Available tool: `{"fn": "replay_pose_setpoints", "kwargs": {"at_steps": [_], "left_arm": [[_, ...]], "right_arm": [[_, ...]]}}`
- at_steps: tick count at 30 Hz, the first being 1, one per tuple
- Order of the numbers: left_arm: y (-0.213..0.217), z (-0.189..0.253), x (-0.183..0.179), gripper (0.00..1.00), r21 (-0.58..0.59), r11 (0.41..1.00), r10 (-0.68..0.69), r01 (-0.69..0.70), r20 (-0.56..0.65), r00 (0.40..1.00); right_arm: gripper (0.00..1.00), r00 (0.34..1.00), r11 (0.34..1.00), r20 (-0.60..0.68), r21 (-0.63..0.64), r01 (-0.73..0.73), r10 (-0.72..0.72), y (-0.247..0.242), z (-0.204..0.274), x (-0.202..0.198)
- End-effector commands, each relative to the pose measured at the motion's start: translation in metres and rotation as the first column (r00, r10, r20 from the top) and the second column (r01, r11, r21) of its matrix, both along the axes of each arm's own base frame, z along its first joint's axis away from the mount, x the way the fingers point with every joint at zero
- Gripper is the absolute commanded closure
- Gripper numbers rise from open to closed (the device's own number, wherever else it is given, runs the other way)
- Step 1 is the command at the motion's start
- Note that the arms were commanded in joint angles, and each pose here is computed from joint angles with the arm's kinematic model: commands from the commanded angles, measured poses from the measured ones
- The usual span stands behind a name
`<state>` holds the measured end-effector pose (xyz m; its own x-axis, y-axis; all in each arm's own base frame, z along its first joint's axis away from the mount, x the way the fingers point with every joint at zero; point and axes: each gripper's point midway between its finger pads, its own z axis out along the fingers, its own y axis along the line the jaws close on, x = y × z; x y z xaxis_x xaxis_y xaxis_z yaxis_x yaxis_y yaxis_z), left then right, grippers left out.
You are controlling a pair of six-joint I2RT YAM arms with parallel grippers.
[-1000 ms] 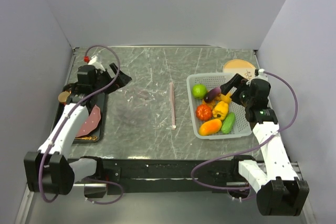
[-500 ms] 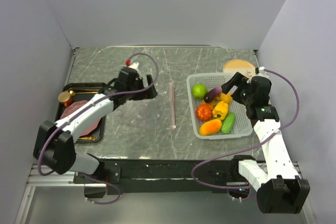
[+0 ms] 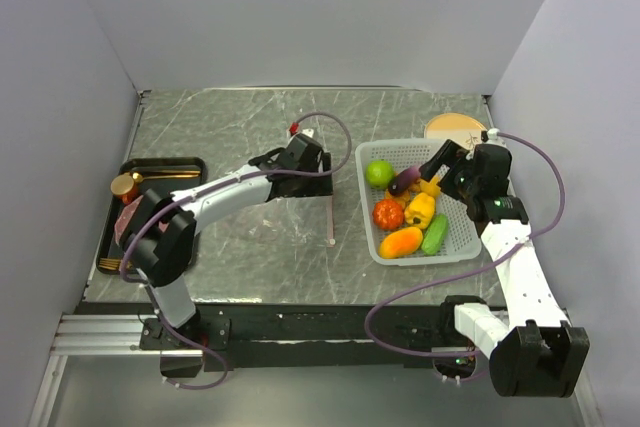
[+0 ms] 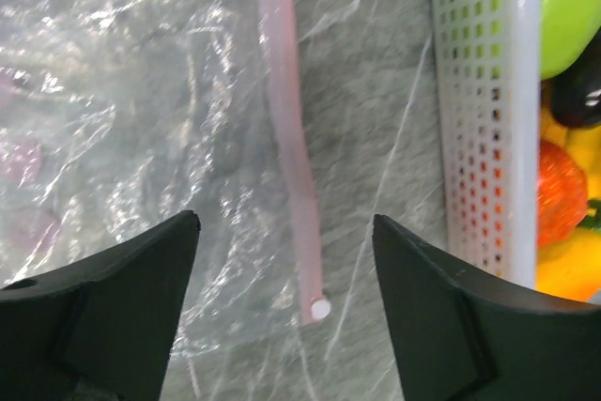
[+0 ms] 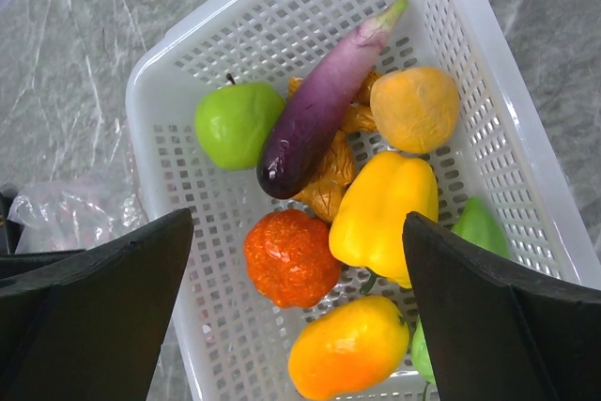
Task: Place the food in the zip-top bag and seal the zipper
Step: Pick up the zipper food storage bag at the center of the board.
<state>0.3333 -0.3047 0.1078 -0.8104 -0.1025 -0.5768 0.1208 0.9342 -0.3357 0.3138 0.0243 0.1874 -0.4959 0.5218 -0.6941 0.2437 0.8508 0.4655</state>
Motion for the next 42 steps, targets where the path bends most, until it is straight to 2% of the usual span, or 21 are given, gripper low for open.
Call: {"fn": "replay_pose_setpoints", "kwargs": {"at_steps": [1,12,20,23,25,26,29,31,32,33,34,36,40,42], "left_arm": [[-0.013,0.0,0.01,0.22,-0.003,0.998,0.06,-0.06,0.0,0.998],[-0.023,-0.026,0.024,0.29,0.037,0.992,0.124,-0.124,-0.002,0.992],[-0.028,-0.038,0.021,0.53,0.068,0.99,0.122,-0.121,-0.011,0.992],[-0.023,-0.046,0.018,0.53,0.085,0.988,0.127,-0.125,-0.022,0.992],[-0.022,-0.051,0.016,0.59,0.096,0.988,0.128,-0.124,-0.033,0.991],[-0.022,-0.051,0.016,0.6,0.093,0.988,0.128,-0.125,-0.033,0.991],[-0.024,-0.055,0.015,0.54,0.087,0.989,0.12,-0.116,-0.038,0.992],[-0.026,-0.056,0.015,0.55,0.082,0.991,0.111,-0.107,-0.043,0.993],[-0.03,-0.055,0.017,0.53,0.067,0.993,0.103,-0.1,-0.038,0.994],[-0.032,-0.054,0.016,0.47,0.058,0.994,0.095,-0.093,-0.038,0.995],[-0.034,-0.053,0.017,0.47,0.053,0.994,0.093,-0.091,-0.037,0.995],[-0.033,-0.054,0.017,0.52,0.065,0.994,0.093,-0.09,-0.044,0.995],[-0.032,-0.063,0.019,0.55,0.098,0.99,0.109,-0.104,-0.048,0.993],[-0.033,-0.06,0.019,0.62,0.09,0.991,0.106,-0.102,-0.041,0.994]], "right_arm": [[0.0,0.998,1.0,0.063,-0.006,-0.005,0.005,0.0,0.026,0.003],[0.0,0.998,1.0,0.066,0.009,-0.013,0.013,0.003,0.028,0.002],[0.0,0.999,1.0,0.053,0.008,-0.011,0.011,0.003,0.024,0.0],[0.0,0.998,1.0,0.055,0.013,-0.019,0.018,0.004,0.024,-0.002],[0.0,0.998,1.0,0.054,0.013,-0.022,0.021,0.005,0.024,-0.003],[0.0,0.998,1.0,0.054,0.014,-0.022,0.021,0.005,0.024,-0.003],[0.0,0.998,1.0,0.055,0.016,-0.022,0.021,0.005,0.025,-0.003],[0.0,0.998,1.0,0.052,0.017,-0.025,0.024,0.006,0.024,-0.003],[0.0,0.998,0.999,0.051,0.017,-0.029,0.028,0.006,0.024,-0.003],[0.0,0.998,0.999,0.049,0.018,-0.028,0.027,0.006,0.024,-0.003],[0.0,0.998,0.999,0.048,0.017,-0.029,0.028,0.006,0.023,-0.003],[0.0,0.998,0.999,0.048,0.017,-0.031,0.03,0.006,0.023,-0.003],[0.0,0.998,0.999,0.047,0.022,-0.035,0.034,0.007,0.023,-0.003],[0.0,0.998,0.999,0.048,0.023,-0.034,0.033,0.007,0.024,-0.003]]}}
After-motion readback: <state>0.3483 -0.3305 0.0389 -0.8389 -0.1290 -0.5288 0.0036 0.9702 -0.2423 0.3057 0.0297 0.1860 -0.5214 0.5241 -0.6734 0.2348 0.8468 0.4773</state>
